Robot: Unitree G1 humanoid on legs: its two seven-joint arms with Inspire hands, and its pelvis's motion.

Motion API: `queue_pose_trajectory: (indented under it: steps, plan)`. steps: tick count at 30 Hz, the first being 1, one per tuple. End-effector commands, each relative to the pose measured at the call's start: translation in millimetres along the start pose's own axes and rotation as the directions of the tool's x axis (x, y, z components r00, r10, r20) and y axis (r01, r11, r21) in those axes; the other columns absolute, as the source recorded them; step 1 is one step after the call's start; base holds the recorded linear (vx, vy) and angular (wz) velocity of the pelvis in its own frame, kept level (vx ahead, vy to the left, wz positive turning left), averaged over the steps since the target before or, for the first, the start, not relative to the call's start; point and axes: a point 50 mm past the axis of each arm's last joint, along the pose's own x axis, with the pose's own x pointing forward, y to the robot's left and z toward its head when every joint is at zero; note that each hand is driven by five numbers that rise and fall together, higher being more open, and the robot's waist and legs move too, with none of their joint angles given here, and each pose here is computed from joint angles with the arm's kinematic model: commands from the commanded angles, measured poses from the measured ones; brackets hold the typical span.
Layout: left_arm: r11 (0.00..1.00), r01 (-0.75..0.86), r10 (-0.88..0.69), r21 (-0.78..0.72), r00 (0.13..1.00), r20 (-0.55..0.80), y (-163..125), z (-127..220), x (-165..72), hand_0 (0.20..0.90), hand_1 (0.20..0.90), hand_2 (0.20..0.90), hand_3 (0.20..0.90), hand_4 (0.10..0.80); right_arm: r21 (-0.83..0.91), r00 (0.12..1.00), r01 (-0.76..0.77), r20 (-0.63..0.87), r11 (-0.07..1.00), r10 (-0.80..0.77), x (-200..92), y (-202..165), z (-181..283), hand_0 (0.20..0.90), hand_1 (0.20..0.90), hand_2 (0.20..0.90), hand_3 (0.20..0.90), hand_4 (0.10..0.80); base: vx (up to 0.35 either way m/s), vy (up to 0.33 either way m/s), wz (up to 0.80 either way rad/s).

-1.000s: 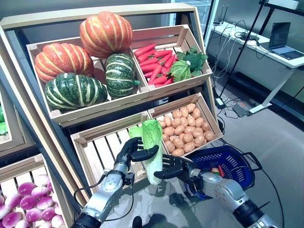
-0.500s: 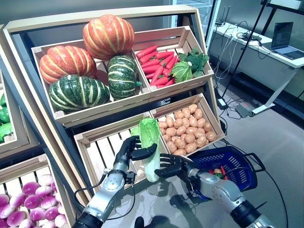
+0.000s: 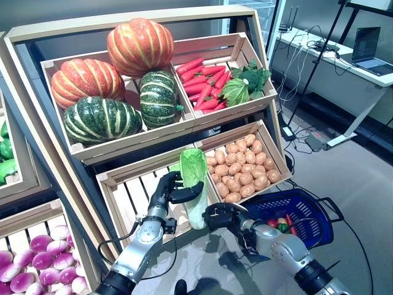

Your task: Put vegetables into the basket

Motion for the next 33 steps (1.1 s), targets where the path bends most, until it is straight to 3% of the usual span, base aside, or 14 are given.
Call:
queue_pose_trajectory:
  steps: [1,7,9,10,24,33]
  plan:
    - [0.999,0.039,-0.026,-0.027,0.932,0.361,-12,88,19,0.300,0.300,0.300,0.300,0.400,0.017,0.965,-0.121,0.237,0.992,0.114,-3,29,48,0.300,0.300,0.300,0.300,0.400,0.000,0.000,0.00]
    - [0.999,0.039,-0.026,-0.027,0.930,0.366,-13,89,19,0.300,0.300,0.300,0.300,0.400,0.021,0.963,-0.128,0.240,0.992,0.119,-2,30,48,0.300,0.300,0.300,0.300,0.400,0.000,0.000,0.00]
    - [0.999,0.041,-0.029,-0.026,0.931,0.364,-14,89,19,0.300,0.300,0.300,0.300,0.400,0.032,0.962,-0.134,0.245,0.990,0.122,-2,31,49,0.749,0.749,0.749,0.749,0.700,0.000,0.000,0.00]
    - [0.999,0.038,-0.027,-0.025,0.932,0.362,-14,89,19,0.300,0.300,0.300,0.300,0.400,0.029,0.960,-0.137,0.252,0.990,0.125,-2,31,49,0.900,0.900,0.900,0.900,0.800,0.000,0.000,0.00]
    - [1.000,-0.002,0.007,-0.014,0.931,0.364,1,86,14,0.300,0.300,0.300,0.300,0.400,0.037,0.921,-0.173,0.361,0.984,0.148,-28,20,63,0.900,0.900,0.900,0.900,0.800,-0.001,-0.002,0.02]
    - [0.998,-0.053,0.057,-0.021,0.929,0.367,17,81,9,0.300,0.300,0.300,0.300,0.400,0.056,0.908,-0.076,0.417,0.996,0.046,-48,-11,54,0.900,0.900,0.900,0.900,0.800,0.000,-0.001,0.01]
